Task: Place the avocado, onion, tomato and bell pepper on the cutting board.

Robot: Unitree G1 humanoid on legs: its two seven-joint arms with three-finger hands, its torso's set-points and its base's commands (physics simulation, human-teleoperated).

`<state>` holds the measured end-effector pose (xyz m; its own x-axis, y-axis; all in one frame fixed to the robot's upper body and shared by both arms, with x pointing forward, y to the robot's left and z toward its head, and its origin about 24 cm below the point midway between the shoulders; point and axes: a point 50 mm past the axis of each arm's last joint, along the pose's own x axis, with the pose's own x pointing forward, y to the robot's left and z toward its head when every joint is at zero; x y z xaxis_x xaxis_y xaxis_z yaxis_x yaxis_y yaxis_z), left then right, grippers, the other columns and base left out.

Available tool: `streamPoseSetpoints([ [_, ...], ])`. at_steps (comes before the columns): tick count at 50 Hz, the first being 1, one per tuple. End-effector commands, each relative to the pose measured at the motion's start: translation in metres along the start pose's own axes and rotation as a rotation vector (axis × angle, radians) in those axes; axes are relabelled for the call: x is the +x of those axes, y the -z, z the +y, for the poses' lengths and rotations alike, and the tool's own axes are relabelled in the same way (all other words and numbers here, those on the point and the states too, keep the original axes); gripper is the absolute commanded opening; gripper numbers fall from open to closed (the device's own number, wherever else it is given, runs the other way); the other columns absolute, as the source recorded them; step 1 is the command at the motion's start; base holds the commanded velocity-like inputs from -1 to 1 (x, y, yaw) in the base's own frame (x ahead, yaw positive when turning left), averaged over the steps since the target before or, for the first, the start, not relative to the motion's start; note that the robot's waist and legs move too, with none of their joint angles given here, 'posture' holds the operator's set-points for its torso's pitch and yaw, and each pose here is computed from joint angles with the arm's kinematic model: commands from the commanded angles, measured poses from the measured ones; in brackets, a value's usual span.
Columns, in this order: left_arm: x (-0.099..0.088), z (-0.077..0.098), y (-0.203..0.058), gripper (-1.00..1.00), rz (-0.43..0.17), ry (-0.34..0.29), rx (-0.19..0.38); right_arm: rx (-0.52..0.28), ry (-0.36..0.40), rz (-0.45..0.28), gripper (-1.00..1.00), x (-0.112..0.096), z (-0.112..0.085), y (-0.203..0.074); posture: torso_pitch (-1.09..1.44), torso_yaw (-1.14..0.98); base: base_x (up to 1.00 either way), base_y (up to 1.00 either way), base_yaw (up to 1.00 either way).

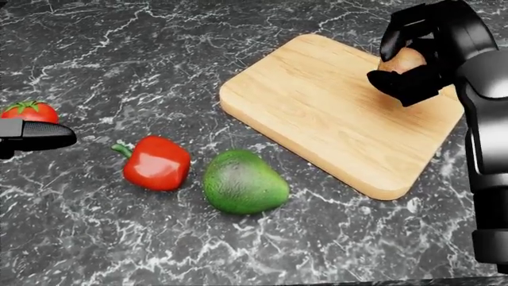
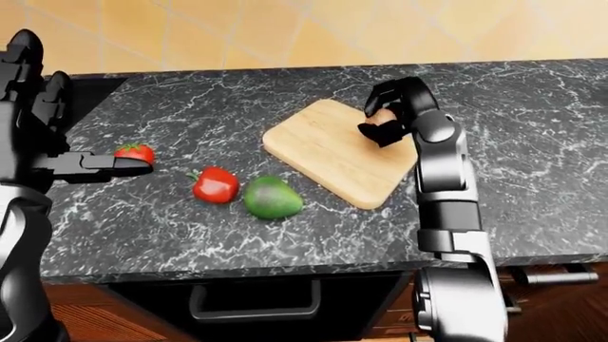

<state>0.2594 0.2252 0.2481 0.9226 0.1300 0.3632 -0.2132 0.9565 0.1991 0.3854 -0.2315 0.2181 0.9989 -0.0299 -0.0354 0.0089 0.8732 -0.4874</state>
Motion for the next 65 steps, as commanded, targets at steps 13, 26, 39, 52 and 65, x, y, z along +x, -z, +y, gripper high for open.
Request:
streamPoseSetpoints([
  [13, -0.001, 0.003, -0.012, 1.00, -0.077, -0.020, 0.014, -0.018, 0.062, -0.099, -0.52, -0.008, -0.018, -0.025, 0.00, 0.00, 0.00, 0.00, 0.00],
  [26, 0.001, 0.002, -0.014, 1.00, -0.081, -0.016, 0.014, -0.019, 0.074, -0.092, -0.35, -0.012, -0.023, -0.025, 0.00, 0.00, 0.00, 0.00, 0.00],
  [39, 0.001, 0.002, -0.016, 1.00, -0.084, -0.015, 0.016, -0.021, 0.080, -0.078, 0.22, -0.016, -0.024, -0.021, 0.00, 0.00, 0.00, 0.00, 0.00],
  [52, -0.001, 0.004, -0.014, 1.00, -0.081, -0.022, 0.016, -0.025, 0.071, -0.076, 0.50, -0.017, -0.020, -0.020, 0.00, 0.00, 0.00, 0.00, 0.00],
  [65, -0.001, 0.003, -0.012, 1.00, -0.077, -0.017, 0.018, -0.157, 0.062, -0.151, 1.00, -0.042, -0.032, -0.077, 0.00, 0.00, 0.00, 0.00, 0.00],
])
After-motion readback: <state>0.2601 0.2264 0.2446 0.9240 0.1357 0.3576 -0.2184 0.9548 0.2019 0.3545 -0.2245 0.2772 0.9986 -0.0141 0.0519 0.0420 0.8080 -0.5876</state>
